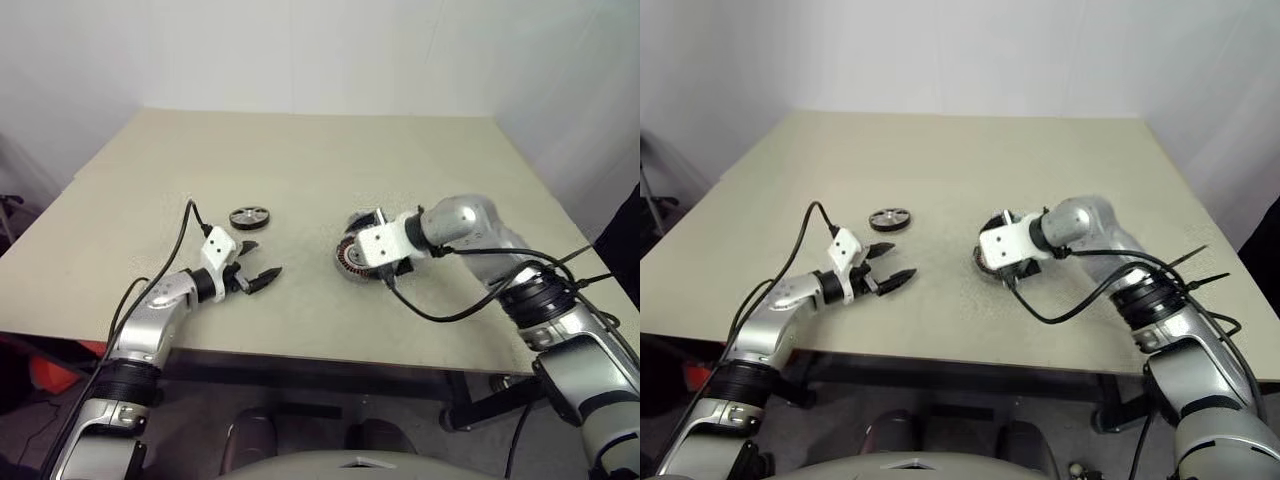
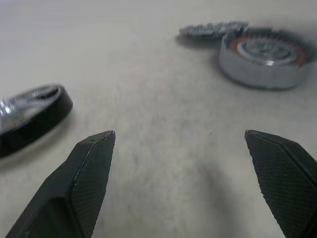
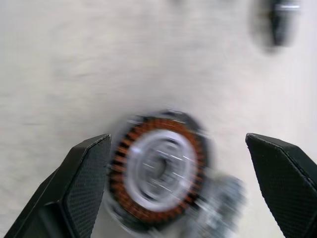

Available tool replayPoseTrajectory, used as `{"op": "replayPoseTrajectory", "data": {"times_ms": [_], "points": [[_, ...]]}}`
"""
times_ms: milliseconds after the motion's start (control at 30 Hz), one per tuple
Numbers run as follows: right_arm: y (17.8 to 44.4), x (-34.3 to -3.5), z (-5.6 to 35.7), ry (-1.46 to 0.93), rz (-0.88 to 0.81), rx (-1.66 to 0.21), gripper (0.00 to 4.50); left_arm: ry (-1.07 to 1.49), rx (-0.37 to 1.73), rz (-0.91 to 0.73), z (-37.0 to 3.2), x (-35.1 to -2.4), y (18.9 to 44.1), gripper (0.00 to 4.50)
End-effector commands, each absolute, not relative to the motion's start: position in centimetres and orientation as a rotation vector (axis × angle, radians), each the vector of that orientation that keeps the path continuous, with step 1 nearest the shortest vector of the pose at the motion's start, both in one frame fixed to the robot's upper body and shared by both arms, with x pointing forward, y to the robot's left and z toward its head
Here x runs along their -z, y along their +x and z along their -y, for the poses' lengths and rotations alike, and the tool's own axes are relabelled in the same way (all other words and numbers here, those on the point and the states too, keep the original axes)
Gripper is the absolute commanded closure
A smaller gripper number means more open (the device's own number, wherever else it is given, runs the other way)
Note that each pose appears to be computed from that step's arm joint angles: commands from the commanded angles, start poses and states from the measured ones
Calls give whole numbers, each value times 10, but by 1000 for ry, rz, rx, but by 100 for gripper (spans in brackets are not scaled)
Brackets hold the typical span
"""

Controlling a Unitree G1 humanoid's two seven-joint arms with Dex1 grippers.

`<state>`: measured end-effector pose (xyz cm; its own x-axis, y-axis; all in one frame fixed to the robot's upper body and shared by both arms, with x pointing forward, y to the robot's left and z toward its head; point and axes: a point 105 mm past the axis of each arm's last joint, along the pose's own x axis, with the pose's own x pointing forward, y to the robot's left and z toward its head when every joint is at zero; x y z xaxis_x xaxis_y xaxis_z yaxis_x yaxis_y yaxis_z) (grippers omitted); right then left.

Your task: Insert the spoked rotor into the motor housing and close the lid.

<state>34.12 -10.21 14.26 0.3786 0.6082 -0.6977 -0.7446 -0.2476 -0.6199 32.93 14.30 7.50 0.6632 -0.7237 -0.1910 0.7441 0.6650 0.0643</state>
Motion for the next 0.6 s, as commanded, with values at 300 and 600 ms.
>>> {"op": "replayPoseTrajectory", "data": {"times_ms": [300,600], "points": [[400,-165,216,-516,-225,-619,3,144,844,-95,-130,-114,334,8],[403,-135,228,-257,-270,-549,3,132,854,-101,-128,-109,333,8]]}}
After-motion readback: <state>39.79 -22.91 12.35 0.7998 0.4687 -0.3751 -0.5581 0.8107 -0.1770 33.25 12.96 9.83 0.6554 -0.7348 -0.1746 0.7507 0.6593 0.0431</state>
